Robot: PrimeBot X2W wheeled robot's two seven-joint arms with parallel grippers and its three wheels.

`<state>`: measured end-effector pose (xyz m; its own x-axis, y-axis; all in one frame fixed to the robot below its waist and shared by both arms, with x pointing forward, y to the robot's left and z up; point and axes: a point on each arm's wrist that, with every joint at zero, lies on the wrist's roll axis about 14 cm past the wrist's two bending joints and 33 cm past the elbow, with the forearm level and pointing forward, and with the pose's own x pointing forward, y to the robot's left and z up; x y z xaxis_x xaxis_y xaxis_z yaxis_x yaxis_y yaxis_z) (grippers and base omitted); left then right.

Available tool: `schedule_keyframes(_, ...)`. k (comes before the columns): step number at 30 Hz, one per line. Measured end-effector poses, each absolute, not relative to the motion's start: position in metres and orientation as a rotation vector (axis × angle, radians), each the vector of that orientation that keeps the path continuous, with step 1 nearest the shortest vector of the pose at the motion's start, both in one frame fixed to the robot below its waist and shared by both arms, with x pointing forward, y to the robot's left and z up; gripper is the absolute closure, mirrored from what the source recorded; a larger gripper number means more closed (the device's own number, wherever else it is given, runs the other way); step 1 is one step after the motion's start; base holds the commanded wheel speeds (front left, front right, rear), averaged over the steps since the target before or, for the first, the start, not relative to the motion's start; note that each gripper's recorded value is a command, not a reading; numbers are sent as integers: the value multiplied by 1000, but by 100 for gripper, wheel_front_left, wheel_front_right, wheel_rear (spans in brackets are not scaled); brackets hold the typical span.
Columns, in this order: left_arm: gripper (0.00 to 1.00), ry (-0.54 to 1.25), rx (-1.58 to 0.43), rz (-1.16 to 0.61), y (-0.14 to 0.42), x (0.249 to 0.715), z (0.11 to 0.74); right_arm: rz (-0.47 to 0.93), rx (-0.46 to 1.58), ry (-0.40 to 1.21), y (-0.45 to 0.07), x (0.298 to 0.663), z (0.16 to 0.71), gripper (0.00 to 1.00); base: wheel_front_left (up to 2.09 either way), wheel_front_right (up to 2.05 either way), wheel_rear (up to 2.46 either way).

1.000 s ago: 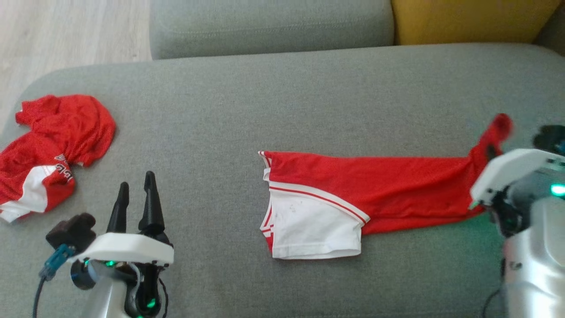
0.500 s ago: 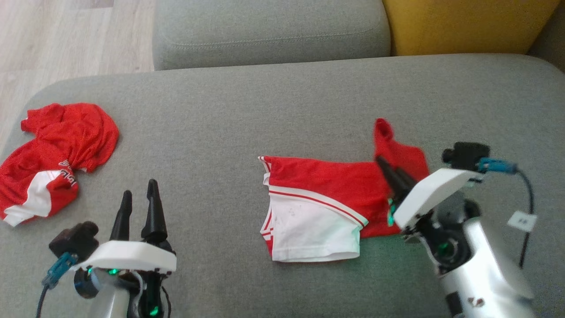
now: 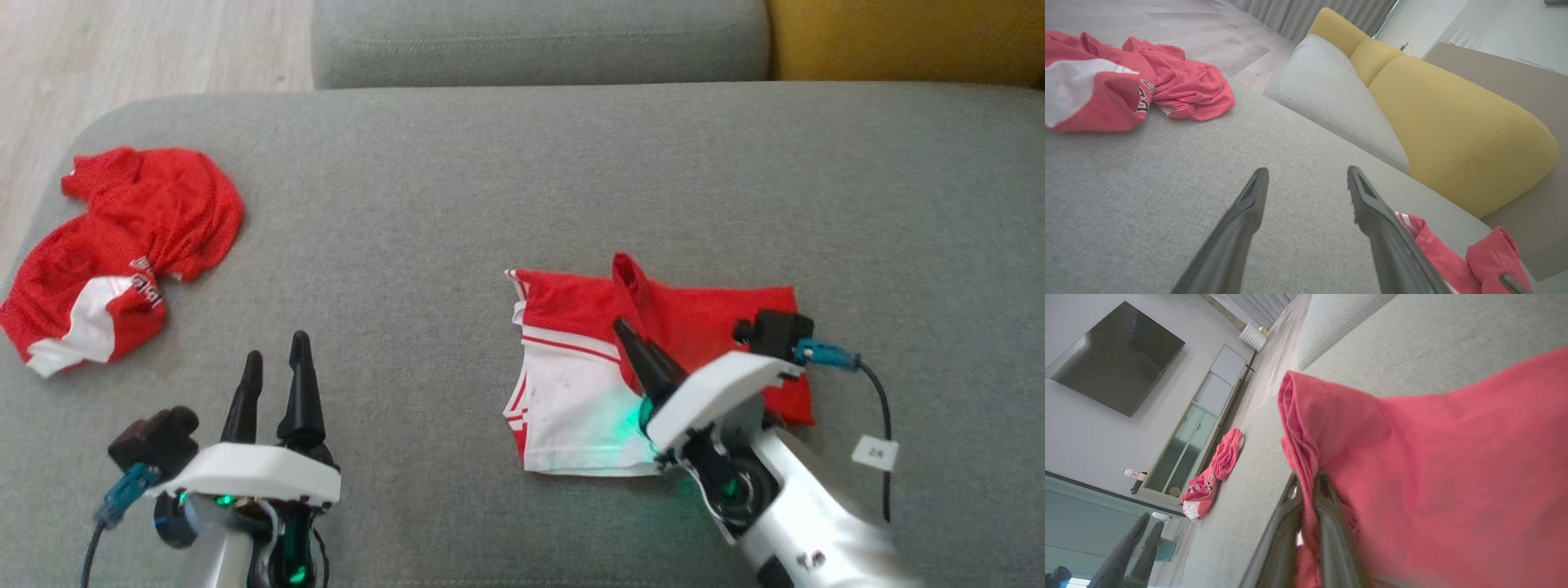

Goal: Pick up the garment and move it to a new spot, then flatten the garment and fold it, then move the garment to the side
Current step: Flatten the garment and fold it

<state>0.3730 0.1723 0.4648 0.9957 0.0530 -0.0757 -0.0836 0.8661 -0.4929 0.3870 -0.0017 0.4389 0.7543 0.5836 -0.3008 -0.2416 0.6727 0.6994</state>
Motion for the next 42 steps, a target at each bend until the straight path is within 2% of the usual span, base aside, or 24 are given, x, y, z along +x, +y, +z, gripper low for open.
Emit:
schedule_keyframes(7,0,90,-522,101,179,371,453,552,687,577,30,393,431,100,0,0,0)
schedule_keyframes(8,0,95,-520,104,180,371,452,551,676,590,31,391,425,95,0,0,0)
schedule_keyframes(9,0,99,-519,108,181,371,451,557,657,608,34,387,420,0,0,0,0)
schedule_keyframes(16,0,104,-520,101,179,367,450,566,659,646,41,370,410,0,0,0,0)
schedule_keyframes(20,0,91,-521,82,175,368,455,535,696,558,34,391,436,0,0,0,0)
schedule_keyframes(24,0,79,-521,61,168,371,461,499,631,457,15,414,458,0,0,0,0)
schedule_keyframes(32,0,44,-530,27,157,376,475,379,320,317,-57,447,477,0,0,0,0)
schedule_keyframes(35,0,17,-533,2,151,380,486,319,174,252,-107,460,492,0,0,0,0)
schedule_keyframes(39,0,-2,-532,-18,146,384,493,277,58,159,-150,470,515,0,0,0,0)
schedule_keyframes(42,0,-12,-494,-33,143,385,496,243,47,98,-169,465,523,0,0,0,0)
